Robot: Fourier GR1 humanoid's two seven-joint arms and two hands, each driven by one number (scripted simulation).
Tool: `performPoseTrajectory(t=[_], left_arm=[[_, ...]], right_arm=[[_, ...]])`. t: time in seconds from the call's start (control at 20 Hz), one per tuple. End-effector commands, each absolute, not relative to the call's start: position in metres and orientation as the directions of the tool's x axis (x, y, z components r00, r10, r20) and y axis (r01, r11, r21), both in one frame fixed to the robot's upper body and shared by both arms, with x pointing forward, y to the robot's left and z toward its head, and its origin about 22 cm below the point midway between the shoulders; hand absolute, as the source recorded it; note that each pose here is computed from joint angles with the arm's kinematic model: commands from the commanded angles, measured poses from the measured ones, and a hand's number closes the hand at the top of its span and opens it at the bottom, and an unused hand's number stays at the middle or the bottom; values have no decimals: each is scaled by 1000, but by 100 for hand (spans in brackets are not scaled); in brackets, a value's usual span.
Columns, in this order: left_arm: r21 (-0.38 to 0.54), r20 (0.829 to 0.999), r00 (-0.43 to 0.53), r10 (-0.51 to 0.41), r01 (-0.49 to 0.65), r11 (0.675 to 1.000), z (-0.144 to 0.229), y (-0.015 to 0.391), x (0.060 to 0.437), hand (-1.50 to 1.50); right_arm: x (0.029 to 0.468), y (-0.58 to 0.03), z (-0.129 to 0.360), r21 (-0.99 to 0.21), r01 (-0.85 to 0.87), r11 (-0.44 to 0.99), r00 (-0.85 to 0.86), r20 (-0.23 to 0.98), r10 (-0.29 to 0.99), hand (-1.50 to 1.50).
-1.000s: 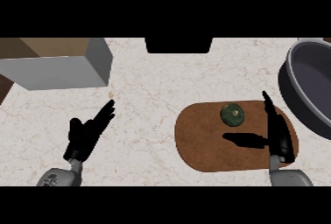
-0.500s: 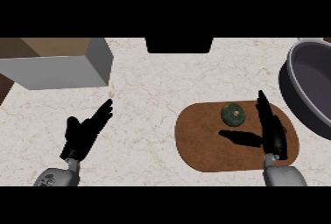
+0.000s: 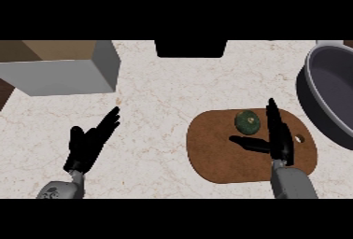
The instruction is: Pick the squash from the cutting board and place it in the pot
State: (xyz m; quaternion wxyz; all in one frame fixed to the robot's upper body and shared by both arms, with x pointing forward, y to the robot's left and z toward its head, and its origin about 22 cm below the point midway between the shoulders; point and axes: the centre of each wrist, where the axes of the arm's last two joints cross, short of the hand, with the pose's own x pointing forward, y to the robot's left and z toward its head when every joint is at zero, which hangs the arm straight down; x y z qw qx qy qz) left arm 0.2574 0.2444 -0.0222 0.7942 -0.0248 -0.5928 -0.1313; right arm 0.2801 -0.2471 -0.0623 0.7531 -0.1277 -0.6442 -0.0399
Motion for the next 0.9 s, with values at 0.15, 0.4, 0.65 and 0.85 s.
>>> performPoseTrajectory(t=[0.15, 0.4, 0.65, 0.85], left_arm=[[99, 952, 257, -165, 250, 963, -5, 238, 255, 0], [112, 950, 259, -175, 239, 964, -33, 253, 252, 0], [121, 953, 243, -183, 248, 961, -22, 229, 251, 0], [124, 947, 268, -178, 207, 970, -29, 257, 241, 0]], right_arm=[[284, -245, -98, -264, 141, 954, 161, 957, 241, 150], [285, -235, -108, -146, 184, 972, 103, 986, 128, 150], [288, -248, -106, -162, 205, 965, 17, 987, 162, 150], [214, -333, -125, -183, 488, 854, 59, 983, 176, 150]])
